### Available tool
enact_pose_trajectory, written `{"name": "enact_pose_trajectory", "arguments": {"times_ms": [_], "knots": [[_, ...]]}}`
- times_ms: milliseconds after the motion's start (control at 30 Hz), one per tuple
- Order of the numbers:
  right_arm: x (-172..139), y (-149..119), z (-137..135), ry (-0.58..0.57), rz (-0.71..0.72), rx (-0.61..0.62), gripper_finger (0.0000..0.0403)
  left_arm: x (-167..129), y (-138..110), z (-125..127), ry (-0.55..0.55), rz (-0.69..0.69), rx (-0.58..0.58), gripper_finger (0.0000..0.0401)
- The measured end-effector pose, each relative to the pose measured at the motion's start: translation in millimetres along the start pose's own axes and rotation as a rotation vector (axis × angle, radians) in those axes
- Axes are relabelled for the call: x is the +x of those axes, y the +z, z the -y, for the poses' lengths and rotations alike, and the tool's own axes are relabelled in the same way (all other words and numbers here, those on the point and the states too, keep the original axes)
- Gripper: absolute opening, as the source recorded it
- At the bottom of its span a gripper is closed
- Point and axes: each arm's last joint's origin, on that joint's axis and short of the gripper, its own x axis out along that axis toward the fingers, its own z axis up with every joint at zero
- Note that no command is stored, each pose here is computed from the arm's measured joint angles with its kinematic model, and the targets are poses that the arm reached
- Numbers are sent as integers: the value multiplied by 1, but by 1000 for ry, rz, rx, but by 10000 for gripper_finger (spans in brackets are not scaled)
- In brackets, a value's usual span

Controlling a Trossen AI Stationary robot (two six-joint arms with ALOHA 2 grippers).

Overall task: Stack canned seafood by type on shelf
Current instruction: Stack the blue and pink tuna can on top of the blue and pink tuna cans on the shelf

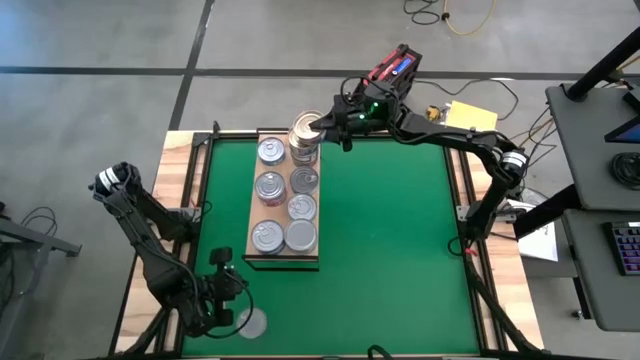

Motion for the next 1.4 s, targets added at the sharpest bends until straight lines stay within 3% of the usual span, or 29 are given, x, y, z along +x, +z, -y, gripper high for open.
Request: {"name": "enact_pose_trajectory", "arguments": {"times_ms": [233, 533, 1067, 1400], "knots": [[0, 0, 0, -1, 2, -3, 181, 0, 1, -1, 12, 13, -2, 0], [0, 0, 0, 1, 3, -16, 248, 1, 1, -1, 15, 12, 1, 0], [1, -1, -5, -5, 20, -56, 243, 3, 3, -3, 23, 11, -9, 0], [-1, -2, -15, -121, 14, -118, 238, 4, 5, -5, 40, 25, -12, 0]]}}
